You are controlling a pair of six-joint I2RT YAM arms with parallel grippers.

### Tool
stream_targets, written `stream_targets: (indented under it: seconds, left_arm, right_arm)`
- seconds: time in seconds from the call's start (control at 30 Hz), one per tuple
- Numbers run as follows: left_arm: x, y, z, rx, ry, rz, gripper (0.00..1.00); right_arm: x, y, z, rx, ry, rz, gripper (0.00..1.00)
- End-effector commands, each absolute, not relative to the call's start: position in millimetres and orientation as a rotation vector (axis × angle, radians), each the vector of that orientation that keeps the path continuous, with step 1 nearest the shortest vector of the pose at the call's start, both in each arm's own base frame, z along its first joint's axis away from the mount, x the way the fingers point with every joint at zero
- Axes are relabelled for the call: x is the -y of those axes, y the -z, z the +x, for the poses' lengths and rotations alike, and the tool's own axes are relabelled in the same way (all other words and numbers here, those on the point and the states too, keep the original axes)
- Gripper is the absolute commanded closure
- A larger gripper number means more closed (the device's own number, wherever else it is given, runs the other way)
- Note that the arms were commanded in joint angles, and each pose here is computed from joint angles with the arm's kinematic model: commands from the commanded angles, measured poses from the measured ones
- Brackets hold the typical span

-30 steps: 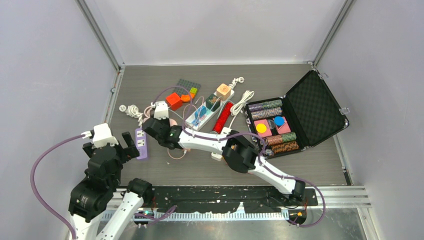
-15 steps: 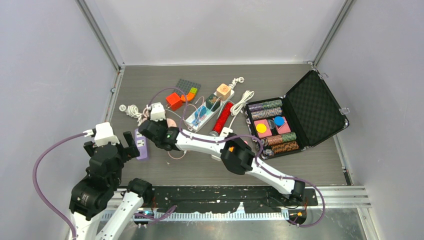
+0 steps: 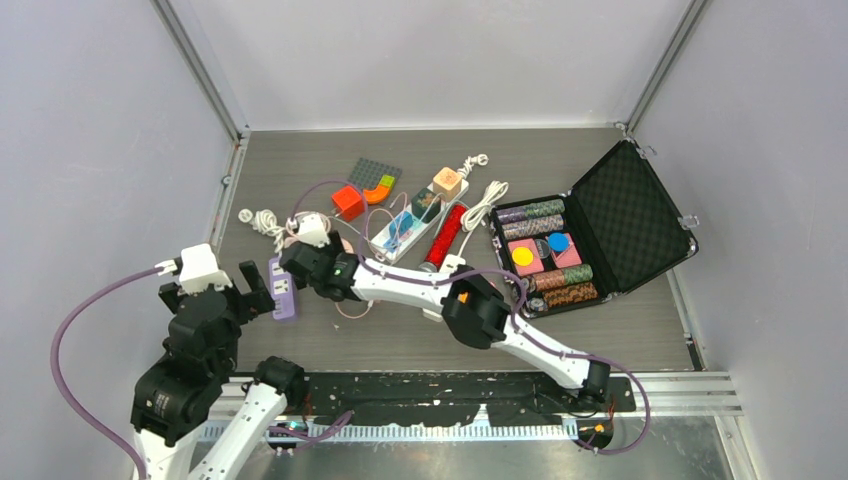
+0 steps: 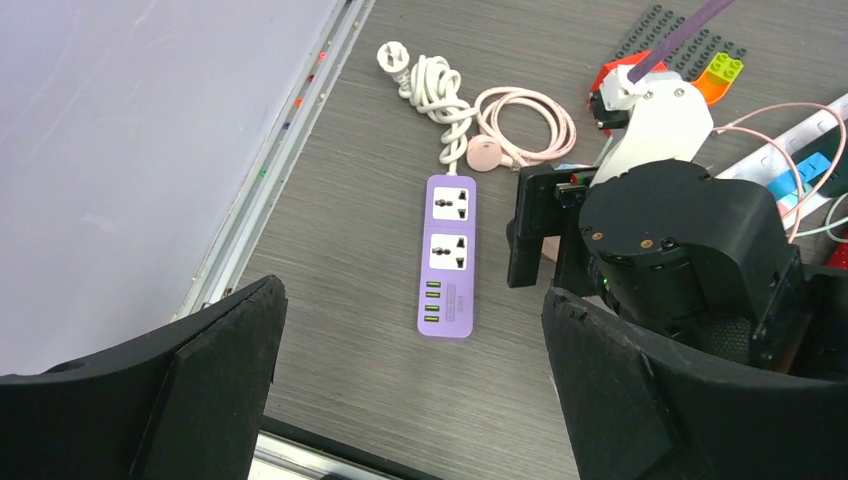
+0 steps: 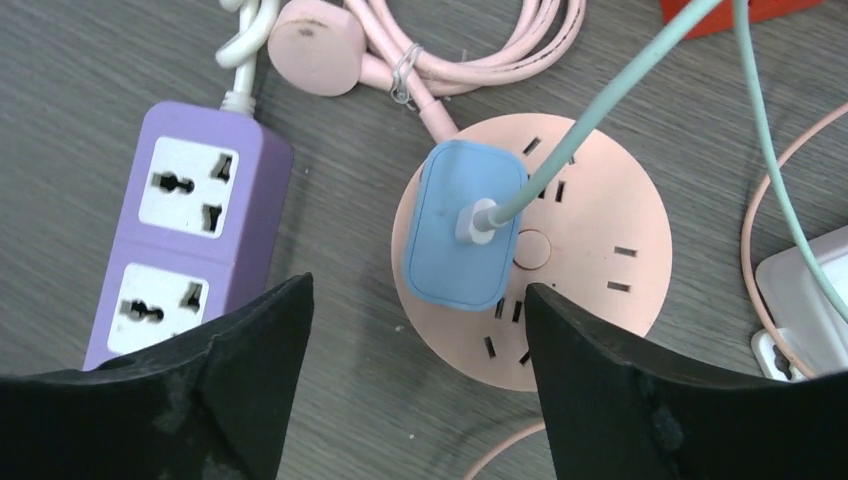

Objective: Insert the plug
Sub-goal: Press the plug into the socket, then pick up the plug from the socket.

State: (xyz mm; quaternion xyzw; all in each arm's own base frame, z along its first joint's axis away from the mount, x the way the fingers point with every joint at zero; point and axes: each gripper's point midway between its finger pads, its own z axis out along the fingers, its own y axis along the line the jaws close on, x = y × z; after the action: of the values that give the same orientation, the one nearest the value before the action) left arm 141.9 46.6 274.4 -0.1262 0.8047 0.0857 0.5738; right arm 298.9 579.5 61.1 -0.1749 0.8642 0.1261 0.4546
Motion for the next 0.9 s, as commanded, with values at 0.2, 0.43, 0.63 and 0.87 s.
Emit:
stream_targets:
  seconds: [0.2,0.43,0.63,0.87]
  left_arm:
    - [-46,-285,141,-1.864,-0.176,-0.311,0.0]
    - [-27,-278,145,-1.887,-0.073,-0.249,0.0]
    - [10,-239,151,-1.981,0.138,-0.255,0.02]
    - [14,-218,160,-2.023,0.168,-0.416,0.09]
  right_arm:
    - [-552,-160,302,-2.112,-0.502,-0.401,0.14]
    - [-500,-184,273,-2.156,-0.569,-0.486,0.19]
    - [-460,-174,255,-2.207,-0.641,-0.562,0.28]
    - [-493,-168,253,-2.16,-0.635,-0.693,0.21]
